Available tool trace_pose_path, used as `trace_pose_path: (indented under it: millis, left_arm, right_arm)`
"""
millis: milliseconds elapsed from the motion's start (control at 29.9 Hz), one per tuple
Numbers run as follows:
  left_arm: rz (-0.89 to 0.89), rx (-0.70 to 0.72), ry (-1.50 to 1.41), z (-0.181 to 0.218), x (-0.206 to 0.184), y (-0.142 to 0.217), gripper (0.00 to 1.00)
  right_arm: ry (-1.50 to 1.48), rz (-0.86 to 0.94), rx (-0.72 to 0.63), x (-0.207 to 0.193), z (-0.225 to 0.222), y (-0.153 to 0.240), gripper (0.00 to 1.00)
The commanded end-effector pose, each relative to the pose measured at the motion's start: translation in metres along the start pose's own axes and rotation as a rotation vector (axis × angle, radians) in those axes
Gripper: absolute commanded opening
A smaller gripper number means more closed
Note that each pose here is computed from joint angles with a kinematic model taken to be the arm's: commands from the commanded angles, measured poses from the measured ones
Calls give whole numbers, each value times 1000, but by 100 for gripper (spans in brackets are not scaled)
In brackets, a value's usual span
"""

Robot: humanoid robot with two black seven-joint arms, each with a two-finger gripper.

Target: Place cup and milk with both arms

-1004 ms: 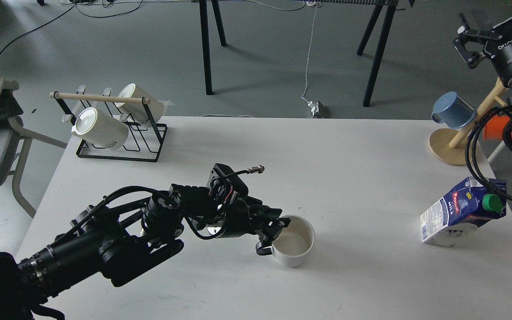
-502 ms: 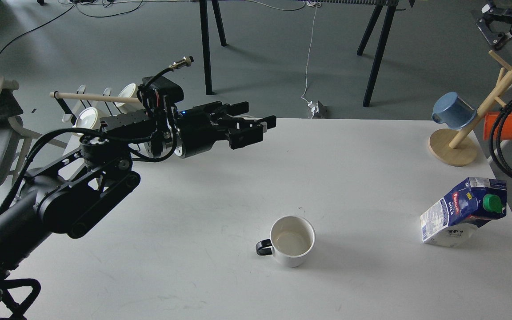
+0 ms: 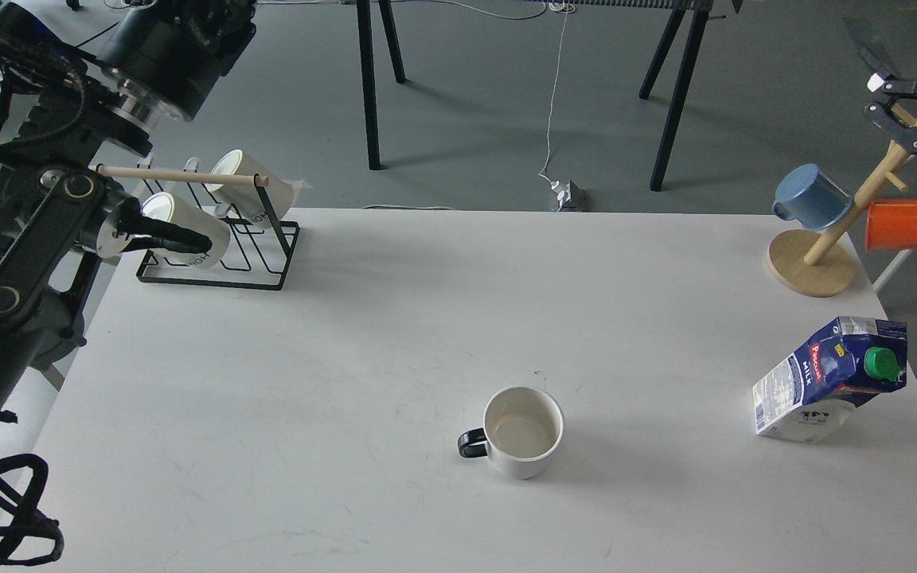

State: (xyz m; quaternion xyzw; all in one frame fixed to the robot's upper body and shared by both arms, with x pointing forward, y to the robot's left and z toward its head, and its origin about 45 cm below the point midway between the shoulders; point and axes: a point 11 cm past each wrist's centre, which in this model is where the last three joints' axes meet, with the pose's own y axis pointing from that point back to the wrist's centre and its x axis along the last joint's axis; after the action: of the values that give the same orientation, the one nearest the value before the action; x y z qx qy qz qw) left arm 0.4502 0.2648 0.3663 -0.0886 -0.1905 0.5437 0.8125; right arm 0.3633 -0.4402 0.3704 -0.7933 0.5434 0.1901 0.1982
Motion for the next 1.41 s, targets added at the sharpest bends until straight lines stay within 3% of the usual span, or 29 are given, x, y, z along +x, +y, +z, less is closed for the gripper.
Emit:
trace_pose_path:
  millis: [0, 234, 469, 602, 803, 1037, 1205, 1372]
  left_arm:
    - [81, 8, 126, -6, 21, 6, 100]
    - [221, 42, 291, -22, 61, 20, 100]
    - [228, 43, 269, -17, 73, 24, 100]
    - [229, 44, 267, -17, 73, 24, 100]
    - [228, 51, 266, -18, 72, 24, 100]
    - [227, 61, 262, -20, 71, 25, 100]
    - [227, 62, 260, -21, 71, 25, 100]
    - [227, 64, 256, -21, 72, 25, 100]
  right_arm:
    - [-24, 97, -15, 22, 2, 27, 99]
    - [-49, 267, -14, 68, 15, 69, 99]
    - [-101, 421, 59, 101, 7, 107, 99]
    - [-134, 562, 68, 130, 14, 147, 99]
    - [-141, 766, -30, 159, 52, 225, 99]
    - [-268, 924, -165, 158, 136, 305, 99]
    - [-374, 922, -256, 136, 189, 321, 100]
    - [-437, 845, -320, 112, 220, 310, 100]
